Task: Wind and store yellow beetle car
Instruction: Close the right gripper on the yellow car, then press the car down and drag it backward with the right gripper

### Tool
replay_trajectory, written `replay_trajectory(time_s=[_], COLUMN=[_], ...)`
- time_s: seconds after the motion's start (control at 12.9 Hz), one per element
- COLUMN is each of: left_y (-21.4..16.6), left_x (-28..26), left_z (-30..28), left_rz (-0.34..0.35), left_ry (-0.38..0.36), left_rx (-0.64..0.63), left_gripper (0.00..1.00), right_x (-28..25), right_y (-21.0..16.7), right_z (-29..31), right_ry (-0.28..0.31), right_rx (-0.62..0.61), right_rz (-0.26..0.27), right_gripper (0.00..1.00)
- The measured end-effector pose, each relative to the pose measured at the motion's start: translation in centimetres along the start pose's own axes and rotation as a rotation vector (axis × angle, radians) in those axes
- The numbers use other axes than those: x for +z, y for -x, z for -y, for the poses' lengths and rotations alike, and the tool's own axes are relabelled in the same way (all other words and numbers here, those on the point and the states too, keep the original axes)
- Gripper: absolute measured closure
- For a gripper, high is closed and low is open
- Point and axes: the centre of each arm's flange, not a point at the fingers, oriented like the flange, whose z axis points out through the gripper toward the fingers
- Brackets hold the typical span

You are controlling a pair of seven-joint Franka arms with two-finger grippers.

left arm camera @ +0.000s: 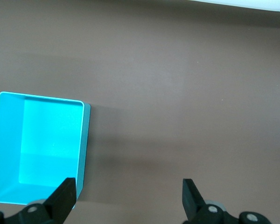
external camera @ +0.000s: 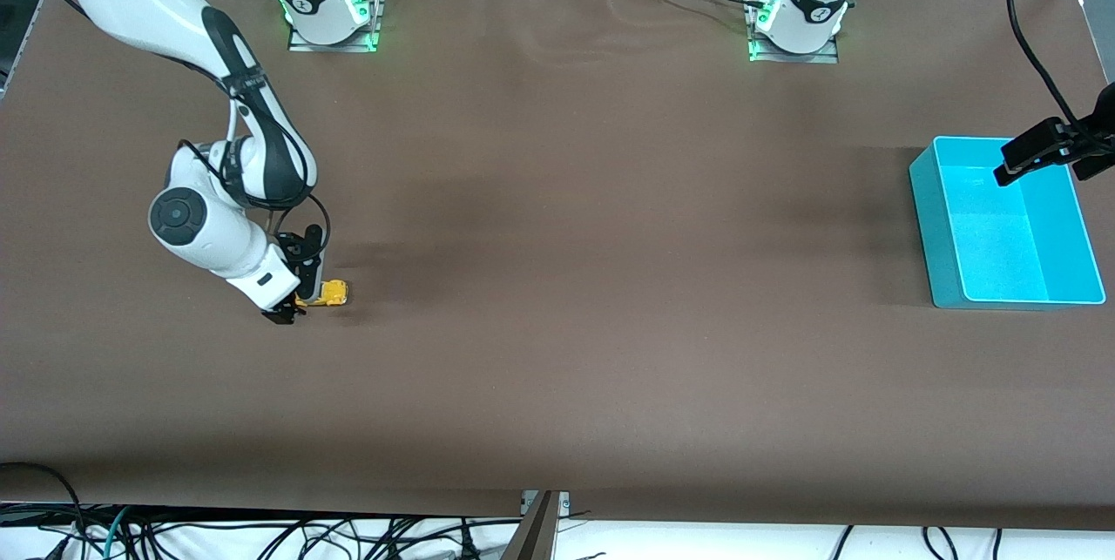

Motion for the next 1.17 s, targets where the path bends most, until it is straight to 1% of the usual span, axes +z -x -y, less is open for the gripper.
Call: replay_trajectory(time_s=[0.23, 0.54, 0.7, 0.78, 0.86, 0.93, 1.01, 1.09, 1.17], left_y=[0.0, 0.0, 0.0, 0.0, 0.0, 0.0, 0.0, 0.0, 0.0], left_x=[0.0, 0.0, 0.0, 0.0, 0.0, 0.0, 0.0, 0.0, 0.0], left_z=[0.0, 0.0, 0.0, 0.0, 0.0, 0.0, 0.0, 0.0, 0.0], left_rz=[0.0, 0.0, 0.0, 0.0, 0.0, 0.0, 0.0, 0.0, 0.0], left_ry=[0.0, 0.0, 0.0, 0.0, 0.0, 0.0, 0.0, 0.0, 0.0], left_rx=[0.0, 0.0, 0.0, 0.0, 0.0, 0.0, 0.0, 0.0, 0.0], left_gripper=[0.0, 0.0, 0.0, 0.0, 0.0, 0.0, 0.0, 0.0, 0.0], right_x=[1.4, 1.5, 1.7, 1.8, 1.9, 2.1, 2.2, 2.3, 2.3], right_y=[-0.1, -0.1, 0.0, 0.0, 0.0, 0.1, 0.2, 0.4, 0.5], right_z=[0.1, 0.1, 0.2, 0.3, 0.5, 0.6, 0.7, 0.8, 0.8], right_ry=[0.006, 0.008, 0.004, 0.002, 0.002, 0.002, 0.002, 0.003, 0.003], right_rx=[-0.047, -0.094, -0.109, -0.113, -0.115, -0.115, -0.112, -0.111, -0.11], right_rz=[-0.003, -0.003, -0.003, -0.003, -0.003, -0.004, -0.004, -0.004, -0.004], right_gripper=[0.0, 0.01, 0.06, 0.16, 0.17, 0.25, 0.36, 0.37, 0.47])
